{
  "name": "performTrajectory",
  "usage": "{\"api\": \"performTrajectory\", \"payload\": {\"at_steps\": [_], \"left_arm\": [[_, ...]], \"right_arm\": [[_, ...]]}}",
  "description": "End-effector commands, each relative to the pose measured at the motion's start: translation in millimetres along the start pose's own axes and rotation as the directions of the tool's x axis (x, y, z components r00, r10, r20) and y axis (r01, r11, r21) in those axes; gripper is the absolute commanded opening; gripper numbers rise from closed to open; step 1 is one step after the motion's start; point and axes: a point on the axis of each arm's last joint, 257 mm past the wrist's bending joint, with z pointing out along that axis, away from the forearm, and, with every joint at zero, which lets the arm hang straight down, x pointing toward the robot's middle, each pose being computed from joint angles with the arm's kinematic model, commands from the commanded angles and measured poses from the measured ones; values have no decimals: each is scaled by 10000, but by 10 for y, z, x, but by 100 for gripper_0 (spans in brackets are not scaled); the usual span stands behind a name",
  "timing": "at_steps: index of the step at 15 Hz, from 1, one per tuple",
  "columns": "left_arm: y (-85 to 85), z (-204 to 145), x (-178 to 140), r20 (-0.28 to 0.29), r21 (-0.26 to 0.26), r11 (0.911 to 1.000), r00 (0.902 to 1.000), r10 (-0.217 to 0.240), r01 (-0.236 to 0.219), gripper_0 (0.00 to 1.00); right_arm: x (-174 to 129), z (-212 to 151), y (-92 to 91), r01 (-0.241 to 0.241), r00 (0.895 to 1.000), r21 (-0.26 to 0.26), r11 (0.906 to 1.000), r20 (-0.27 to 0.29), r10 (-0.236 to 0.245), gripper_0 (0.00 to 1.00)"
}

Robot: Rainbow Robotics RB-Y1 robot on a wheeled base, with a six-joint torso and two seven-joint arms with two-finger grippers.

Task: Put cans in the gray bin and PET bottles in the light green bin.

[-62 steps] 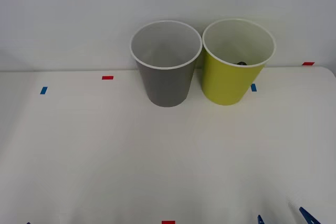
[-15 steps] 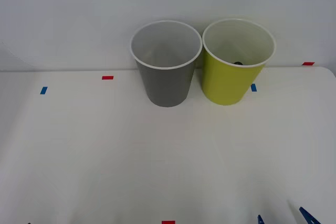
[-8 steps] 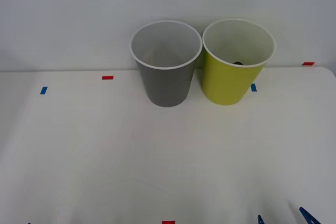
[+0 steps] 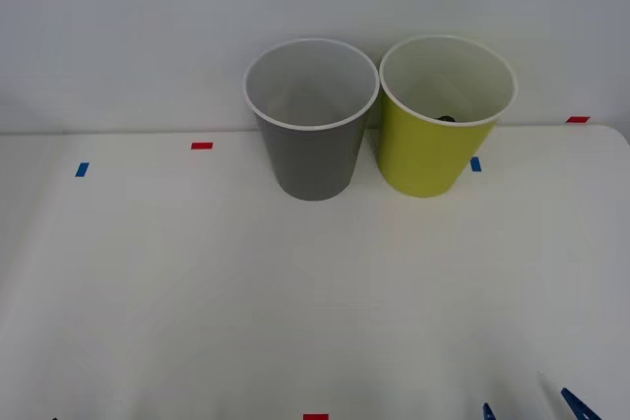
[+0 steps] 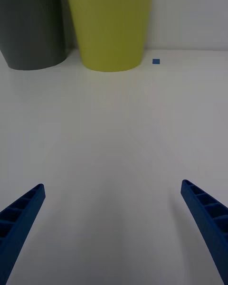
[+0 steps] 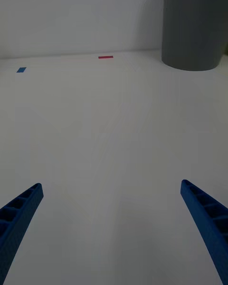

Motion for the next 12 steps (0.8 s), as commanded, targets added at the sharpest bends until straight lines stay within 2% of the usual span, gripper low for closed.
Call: {"api": "performTrajectory", "payload": {"at_steps": [1,12], "left_arm": [[0,0,0,0,0,10000,10000,-1,1,100],[0,0,0,0,0,10000,10000,-1,1,100]], "right_arm": [[0,0,0,0,10000,0,10000,0,0,100],[0,0,0,0,10000,0,10000,0,0,100]]}}
